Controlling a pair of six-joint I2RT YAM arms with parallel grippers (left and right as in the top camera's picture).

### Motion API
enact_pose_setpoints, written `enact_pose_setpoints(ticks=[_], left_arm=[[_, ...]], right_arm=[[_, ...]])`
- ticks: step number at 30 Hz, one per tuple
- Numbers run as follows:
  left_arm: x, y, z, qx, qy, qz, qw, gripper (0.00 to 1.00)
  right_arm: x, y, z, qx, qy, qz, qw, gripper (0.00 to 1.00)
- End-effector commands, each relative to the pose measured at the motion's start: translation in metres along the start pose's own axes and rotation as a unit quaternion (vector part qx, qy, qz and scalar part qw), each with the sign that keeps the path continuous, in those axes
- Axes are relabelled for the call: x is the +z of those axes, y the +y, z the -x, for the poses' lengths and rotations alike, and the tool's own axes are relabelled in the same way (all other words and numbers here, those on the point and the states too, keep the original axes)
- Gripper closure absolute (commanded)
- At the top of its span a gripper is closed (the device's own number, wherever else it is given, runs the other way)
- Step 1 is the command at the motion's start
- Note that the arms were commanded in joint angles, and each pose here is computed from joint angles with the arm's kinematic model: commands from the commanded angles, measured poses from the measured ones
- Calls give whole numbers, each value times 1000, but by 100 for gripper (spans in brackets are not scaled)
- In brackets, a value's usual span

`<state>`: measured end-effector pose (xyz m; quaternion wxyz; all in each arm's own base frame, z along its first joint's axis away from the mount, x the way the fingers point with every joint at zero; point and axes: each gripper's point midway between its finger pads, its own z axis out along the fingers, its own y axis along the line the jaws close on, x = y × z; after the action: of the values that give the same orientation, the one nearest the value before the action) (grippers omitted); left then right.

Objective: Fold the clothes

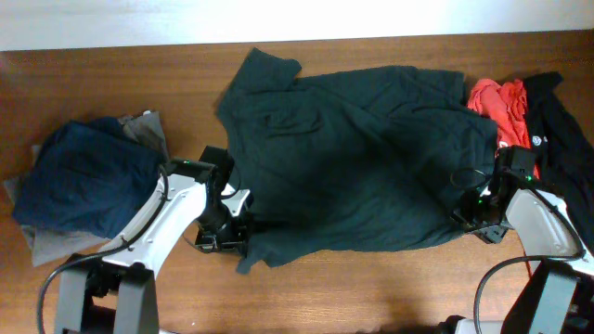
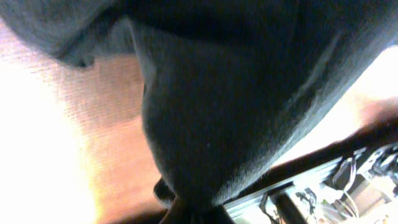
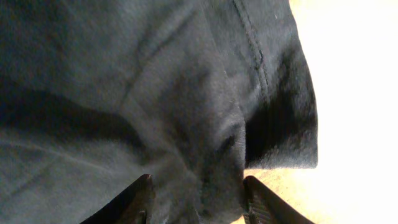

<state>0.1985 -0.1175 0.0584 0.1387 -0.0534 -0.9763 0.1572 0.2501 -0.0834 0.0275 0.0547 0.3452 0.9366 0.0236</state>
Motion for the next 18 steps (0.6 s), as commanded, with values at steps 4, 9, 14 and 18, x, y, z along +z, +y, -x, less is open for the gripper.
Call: enact_pose_setpoints(ticks=[4,9,14,18], left_arm=[[-15,-1,-11,5,-4,5,1000,100],[-15,1,-3,10,-20,13,1000,98],[-15,9,0,20,-25,36,999,35],[-15,7,1,73,-26,34,996,32]], right_arm=[[-2,6,-6,-2,20,18,1000,96],[-3,12,-12,-2,33,37,999,72],[-3,12,-12,-1,34,36,999,40],[-3,11,-14,-1,38,35,999,36]])
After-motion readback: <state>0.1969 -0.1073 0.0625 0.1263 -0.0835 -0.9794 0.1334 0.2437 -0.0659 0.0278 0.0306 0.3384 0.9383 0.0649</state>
